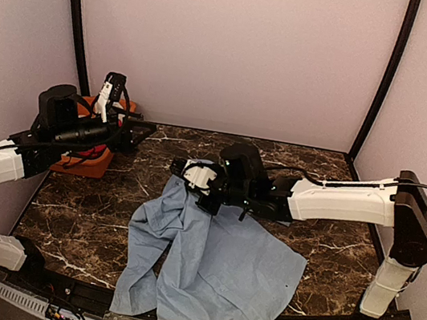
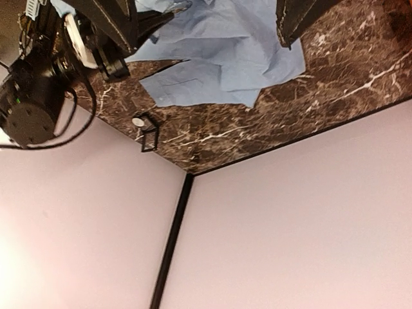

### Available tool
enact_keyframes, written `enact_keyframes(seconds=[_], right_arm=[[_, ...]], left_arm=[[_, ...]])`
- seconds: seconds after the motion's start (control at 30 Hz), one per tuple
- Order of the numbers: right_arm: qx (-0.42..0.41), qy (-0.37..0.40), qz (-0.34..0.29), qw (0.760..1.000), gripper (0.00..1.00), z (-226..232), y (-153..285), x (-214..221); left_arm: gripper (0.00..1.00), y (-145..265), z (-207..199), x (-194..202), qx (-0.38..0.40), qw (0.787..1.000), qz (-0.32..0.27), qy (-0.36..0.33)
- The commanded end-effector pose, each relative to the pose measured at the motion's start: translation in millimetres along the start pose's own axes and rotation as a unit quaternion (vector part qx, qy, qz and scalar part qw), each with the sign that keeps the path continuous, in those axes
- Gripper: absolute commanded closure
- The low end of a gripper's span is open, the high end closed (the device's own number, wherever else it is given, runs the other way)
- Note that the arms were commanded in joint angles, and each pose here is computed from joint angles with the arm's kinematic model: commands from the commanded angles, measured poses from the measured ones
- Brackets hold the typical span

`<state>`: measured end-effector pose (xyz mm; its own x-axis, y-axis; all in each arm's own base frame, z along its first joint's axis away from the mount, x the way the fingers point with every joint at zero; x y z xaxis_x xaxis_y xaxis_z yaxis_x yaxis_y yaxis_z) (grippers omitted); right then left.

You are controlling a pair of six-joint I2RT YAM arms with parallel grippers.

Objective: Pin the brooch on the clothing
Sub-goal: Place the clothing with brooches at the center of the board.

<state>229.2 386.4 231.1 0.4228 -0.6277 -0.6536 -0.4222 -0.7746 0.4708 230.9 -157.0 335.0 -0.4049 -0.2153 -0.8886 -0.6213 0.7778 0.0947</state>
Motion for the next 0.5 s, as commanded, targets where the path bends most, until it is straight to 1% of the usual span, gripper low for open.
enact_keyframes(seconds=[0.0, 0.07, 0.13, 0.23, 0.3, 0.33, 0.47], right_arm=[[0.105, 0.119, 0.062, 0.985, 1.0, 22.1, -18.7, 19.3], [0.102, 0.158, 0.07, 0.98, 1.0, 40.5, -27.1, 26.7], [0.072, 0.182, 0.09, 0.976, 1.0, 58.3, -39.9, 35.2], [0.032, 0.192, 0.107, 0.975, 1.0, 78.9, -51.8, 43.8], [0.007, 0.182, 0.104, 0.978, 1.0, 86.8, -52.6, 47.2], [-0.007, 0.176, 0.103, 0.979, 0.98, 89.9, -52.4, 48.5], [-0.057, 0.163, 0.095, 0.98, 0.77, 96.2, -47.2, 46.3]], left_arm=[[0.27, -3.4, 34.5, 18.8, -0.119, 0.99, 0.058, 0.05], [0.27, -6.5, 42.6, 25.7, -0.134, 0.986, 0.075, 0.061], [0.27, -8.7, 48.8, 31.4, -0.144, 0.983, 0.089, 0.07], [0.27, -14.0, 56.5, 38.0, -0.149, 0.98, 0.101, 0.08], [0.27, -19.5, 62.1, 41.2, -0.152, 0.978, 0.112, 0.086], [0.27, -24.6, 65.6, 43.0, -0.153, 0.977, 0.121, 0.089], [0.27, -41.1, 76.2, 49.8, -0.156, 0.971, 0.155, 0.096]])
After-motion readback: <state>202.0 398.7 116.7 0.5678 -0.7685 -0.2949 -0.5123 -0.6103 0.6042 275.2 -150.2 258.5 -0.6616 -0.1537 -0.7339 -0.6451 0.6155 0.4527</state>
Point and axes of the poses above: each gripper's point midway between its finger pads, its own y axis back along the fingers, its own z axis along the line the jaws close on, x = y × z, the point moved 10 cm from there along y, back along the fingers, and after that the axes turned 14 degrees about y, right-handed, at the moved point
